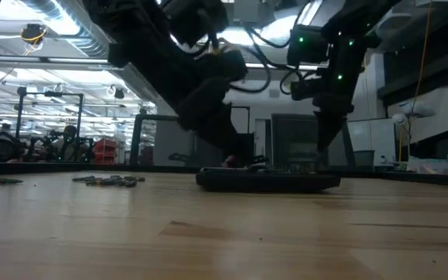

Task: Prefit tool cases
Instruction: Remove the blue socket bit from the black prefit tool case, then remove the orange socket bit from the black prefit tool case

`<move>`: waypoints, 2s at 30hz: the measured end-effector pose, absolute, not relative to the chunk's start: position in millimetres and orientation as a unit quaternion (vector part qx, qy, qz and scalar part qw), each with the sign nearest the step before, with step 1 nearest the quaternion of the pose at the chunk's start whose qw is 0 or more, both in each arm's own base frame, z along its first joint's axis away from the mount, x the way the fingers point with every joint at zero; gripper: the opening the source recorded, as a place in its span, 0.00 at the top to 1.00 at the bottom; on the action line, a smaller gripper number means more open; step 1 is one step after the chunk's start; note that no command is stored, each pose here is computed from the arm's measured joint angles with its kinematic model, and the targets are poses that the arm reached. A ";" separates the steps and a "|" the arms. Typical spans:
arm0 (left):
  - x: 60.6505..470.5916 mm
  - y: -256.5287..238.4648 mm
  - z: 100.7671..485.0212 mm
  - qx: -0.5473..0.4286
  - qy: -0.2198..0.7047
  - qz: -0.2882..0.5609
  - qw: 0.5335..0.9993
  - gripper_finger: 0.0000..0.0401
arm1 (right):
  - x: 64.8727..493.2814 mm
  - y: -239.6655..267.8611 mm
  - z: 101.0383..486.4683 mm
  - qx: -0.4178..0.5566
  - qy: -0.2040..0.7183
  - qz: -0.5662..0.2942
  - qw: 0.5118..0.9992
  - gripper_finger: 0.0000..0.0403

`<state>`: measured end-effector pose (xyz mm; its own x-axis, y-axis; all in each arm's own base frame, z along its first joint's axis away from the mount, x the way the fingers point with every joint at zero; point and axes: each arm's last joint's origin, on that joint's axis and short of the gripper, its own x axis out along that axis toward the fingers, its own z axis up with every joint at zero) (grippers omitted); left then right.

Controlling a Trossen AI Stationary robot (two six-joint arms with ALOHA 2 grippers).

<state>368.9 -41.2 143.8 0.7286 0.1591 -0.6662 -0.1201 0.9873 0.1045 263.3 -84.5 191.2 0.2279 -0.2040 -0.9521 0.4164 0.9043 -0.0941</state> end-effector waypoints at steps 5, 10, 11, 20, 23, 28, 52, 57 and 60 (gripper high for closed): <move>366.8 -41.1 148.3 0.060 0.365 0.065 0.927 1.00 | 262.4 -94.6 183.2 0.149 0.591 -0.165 0.776 0.87; 358.9 -41.7 163.6 0.104 0.372 0.048 0.921 1.00 | 269.0 -86.3 180.6 0.144 0.585 -0.145 0.785 0.64; 358.2 -41.2 167.1 0.112 0.369 0.049 0.921 1.00 | 271.6 -82.2 180.9 0.146 0.581 -0.131 0.790 0.61; 360.3 -31.9 163.6 0.102 0.373 0.062 0.920 1.00 | 305.6 -11.9 191.7 0.139 0.489 0.039 0.860 0.48; 360.6 -31.9 156.9 0.091 0.385 0.064 0.916 1.00 | 306.4 8.8 191.4 0.093 0.490 0.020 0.867 0.48; 350.0 -37.8 150.7 0.134 0.442 0.039 0.886 1.00 | 303.8 25.9 190.2 0.080 0.500 0.007 0.862 0.53; 351.1 -33.0 128.1 0.103 0.481 0.003 0.870 1.00 | 286.1 25.2 181.6 0.110 0.581 -0.045 0.805 0.67; 361.0 -32.2 133.7 0.093 0.430 0.007 0.898 1.00 | 288.2 25.3 182.4 0.107 0.572 -0.041 0.812 0.67; 357.5 -33.4 134.5 0.100 0.443 0.002 0.891 1.00 | 288.0 25.3 182.4 0.099 0.573 -0.036 0.813 0.67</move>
